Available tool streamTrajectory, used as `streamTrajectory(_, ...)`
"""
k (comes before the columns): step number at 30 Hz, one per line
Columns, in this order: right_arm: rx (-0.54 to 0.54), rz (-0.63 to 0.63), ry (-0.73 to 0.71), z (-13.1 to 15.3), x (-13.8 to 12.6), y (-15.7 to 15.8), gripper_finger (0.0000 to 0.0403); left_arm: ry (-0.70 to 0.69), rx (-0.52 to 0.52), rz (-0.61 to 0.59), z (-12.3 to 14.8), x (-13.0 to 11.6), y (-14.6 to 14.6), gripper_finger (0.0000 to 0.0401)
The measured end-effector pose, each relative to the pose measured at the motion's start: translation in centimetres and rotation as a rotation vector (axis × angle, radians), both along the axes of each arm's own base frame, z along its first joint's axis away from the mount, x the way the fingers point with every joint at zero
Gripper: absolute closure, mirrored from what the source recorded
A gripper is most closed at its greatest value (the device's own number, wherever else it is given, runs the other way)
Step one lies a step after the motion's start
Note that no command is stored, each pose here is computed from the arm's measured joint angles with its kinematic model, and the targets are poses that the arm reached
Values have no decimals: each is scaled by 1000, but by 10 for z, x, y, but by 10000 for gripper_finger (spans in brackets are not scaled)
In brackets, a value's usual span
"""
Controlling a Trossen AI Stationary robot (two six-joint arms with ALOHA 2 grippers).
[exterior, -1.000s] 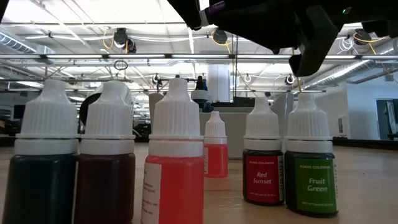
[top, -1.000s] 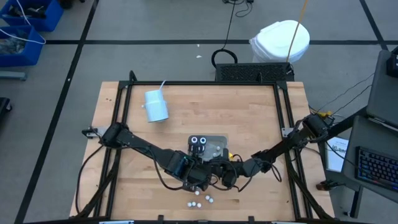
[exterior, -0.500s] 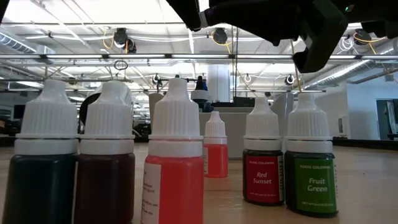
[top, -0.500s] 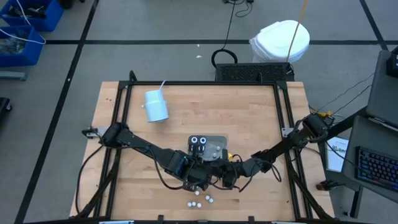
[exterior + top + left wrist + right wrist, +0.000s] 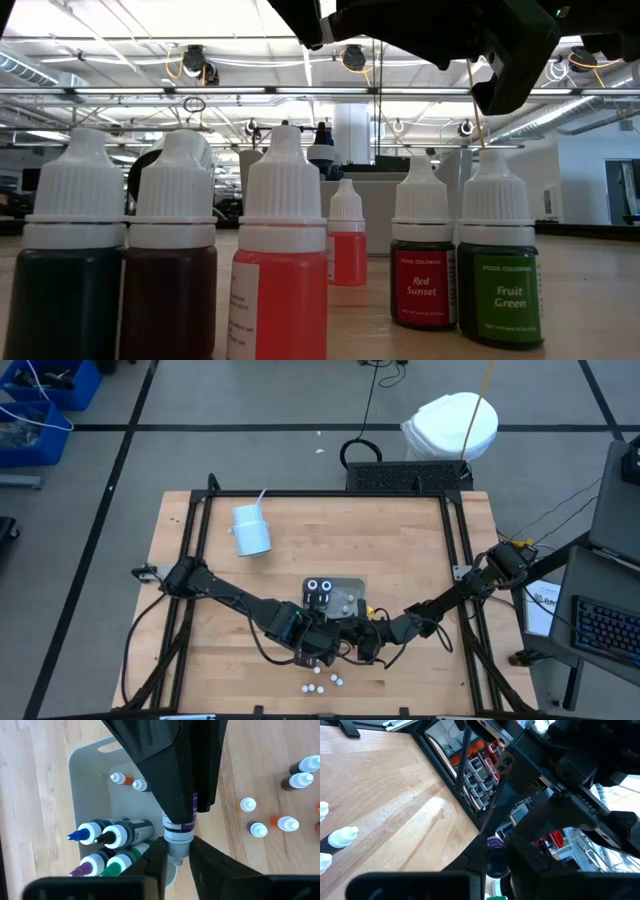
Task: Pick & Place food coloring
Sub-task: Put the left small purple food coloring bottle into the bin
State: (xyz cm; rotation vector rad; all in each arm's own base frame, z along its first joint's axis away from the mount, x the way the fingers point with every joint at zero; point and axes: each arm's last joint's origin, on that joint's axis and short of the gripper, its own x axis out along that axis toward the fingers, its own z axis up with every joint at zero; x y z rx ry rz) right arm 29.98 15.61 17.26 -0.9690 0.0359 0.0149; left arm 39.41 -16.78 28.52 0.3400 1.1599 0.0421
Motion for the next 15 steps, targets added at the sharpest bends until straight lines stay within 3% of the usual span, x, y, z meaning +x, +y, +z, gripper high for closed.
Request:
streamTrajectory(8,-5,1,2,0,0,0,358,-3,6,-17,0,-1,-3,206)
streamTrajectory(15,-7,-12,-3,1,-2,2,358,21,50,-140,0,-7,-16,140)
